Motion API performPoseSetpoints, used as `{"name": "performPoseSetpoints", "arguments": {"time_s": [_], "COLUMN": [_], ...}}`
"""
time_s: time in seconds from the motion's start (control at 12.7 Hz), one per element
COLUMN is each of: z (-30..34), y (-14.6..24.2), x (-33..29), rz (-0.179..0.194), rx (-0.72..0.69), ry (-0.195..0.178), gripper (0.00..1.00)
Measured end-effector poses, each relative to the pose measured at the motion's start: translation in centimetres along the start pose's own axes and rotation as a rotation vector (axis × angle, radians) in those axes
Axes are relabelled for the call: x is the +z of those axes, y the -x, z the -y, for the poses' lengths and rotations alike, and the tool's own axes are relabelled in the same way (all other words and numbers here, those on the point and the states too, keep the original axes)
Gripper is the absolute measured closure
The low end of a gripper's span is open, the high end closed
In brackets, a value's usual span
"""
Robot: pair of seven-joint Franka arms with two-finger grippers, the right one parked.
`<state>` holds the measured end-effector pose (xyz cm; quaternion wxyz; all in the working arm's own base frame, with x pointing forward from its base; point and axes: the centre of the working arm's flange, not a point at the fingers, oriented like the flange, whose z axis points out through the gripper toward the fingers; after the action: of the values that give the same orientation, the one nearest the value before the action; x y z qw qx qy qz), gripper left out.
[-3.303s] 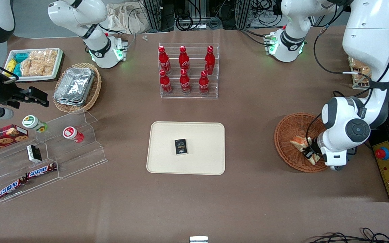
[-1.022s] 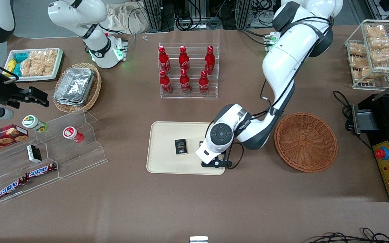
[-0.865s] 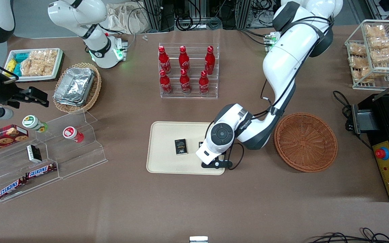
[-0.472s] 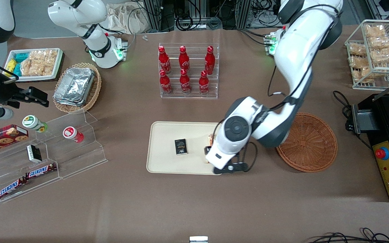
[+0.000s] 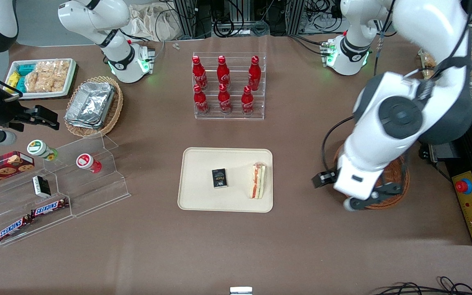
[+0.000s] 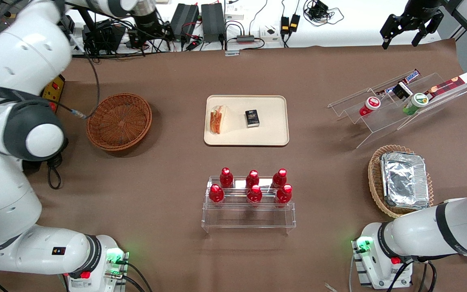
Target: Place sandwich from basket to tray
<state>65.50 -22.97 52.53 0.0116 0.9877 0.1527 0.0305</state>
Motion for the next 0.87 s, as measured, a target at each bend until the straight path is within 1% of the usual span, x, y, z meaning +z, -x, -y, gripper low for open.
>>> {"name": "performPoseSetpoints", "arguments": {"time_s": [0.08,0.16,0.31,0.47,0.55,0.71,0.79,0.87], "z": [2.8,5.8,11.0,14.4,15.9,17.9,18.2,18.3], "y": [0.1,0.4,1.4,2.2,2.4,2.2,2.0,1.8], "x": [-1.5,-2.8,-4.3,-4.3,-4.1,-4.0,-4.1,-4.4], "rz": [0.012,0.016,0.015,0.027,0.038,0.057,0.053,0.046], "rx": [0.034,0.061,0.118,0.184,0.208,0.23,0.225,0.223], "ry": [0.013,0.014,-0.017,-0.052,-0.056,-0.02,-0.009,-0.005], "gripper": [0.0,0.0,0.0,0.0,0.0,0.0,0.0,0.0]}}
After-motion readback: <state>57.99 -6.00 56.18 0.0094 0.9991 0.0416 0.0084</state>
